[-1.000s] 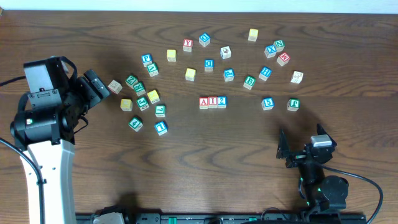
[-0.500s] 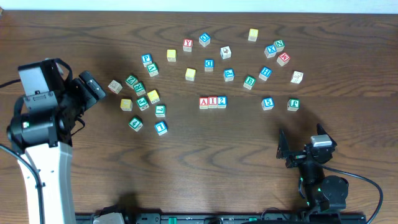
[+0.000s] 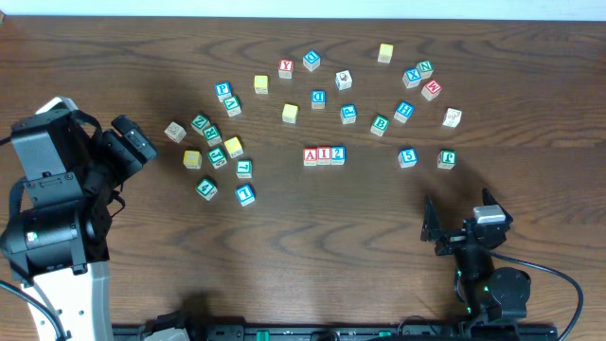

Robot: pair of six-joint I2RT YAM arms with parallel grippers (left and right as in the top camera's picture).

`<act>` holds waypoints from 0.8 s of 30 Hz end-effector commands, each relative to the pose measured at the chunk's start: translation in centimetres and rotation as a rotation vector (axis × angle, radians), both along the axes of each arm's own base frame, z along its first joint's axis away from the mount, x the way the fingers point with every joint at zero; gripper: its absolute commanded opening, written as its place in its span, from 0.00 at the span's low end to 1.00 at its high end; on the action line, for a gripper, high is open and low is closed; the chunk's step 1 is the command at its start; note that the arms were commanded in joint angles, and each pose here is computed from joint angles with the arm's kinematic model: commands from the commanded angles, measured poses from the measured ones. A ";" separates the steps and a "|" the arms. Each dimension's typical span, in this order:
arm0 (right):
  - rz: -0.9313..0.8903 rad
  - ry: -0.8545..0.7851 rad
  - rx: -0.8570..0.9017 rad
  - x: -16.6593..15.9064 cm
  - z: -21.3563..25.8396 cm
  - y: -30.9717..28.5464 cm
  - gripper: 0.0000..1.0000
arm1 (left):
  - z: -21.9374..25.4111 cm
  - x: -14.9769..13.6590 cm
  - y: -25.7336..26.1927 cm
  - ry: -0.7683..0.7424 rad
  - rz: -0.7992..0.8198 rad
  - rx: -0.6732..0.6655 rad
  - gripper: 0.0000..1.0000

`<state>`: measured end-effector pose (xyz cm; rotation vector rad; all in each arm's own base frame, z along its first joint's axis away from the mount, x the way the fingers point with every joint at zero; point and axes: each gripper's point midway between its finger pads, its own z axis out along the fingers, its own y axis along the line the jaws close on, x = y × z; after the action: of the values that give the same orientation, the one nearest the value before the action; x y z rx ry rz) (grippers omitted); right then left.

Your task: Spell out AI2

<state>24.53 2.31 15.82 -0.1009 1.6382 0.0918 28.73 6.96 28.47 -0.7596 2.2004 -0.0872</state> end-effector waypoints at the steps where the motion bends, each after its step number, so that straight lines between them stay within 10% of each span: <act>1: 0.004 -0.001 0.014 0.0 0.0 0.1 0.99 | 0.1 -0.3 0.3 -0.001 0.006 0.016 0.98; 24: 0.004 -0.001 0.014 0.0 0.0 0.1 0.99 | -7.6 -5.1 -0.9 0.115 0.004 -0.011 0.98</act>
<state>24.53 2.32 15.83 -0.1009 1.6378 0.0924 25.12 6.10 22.25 -0.7933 2.3008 -0.0769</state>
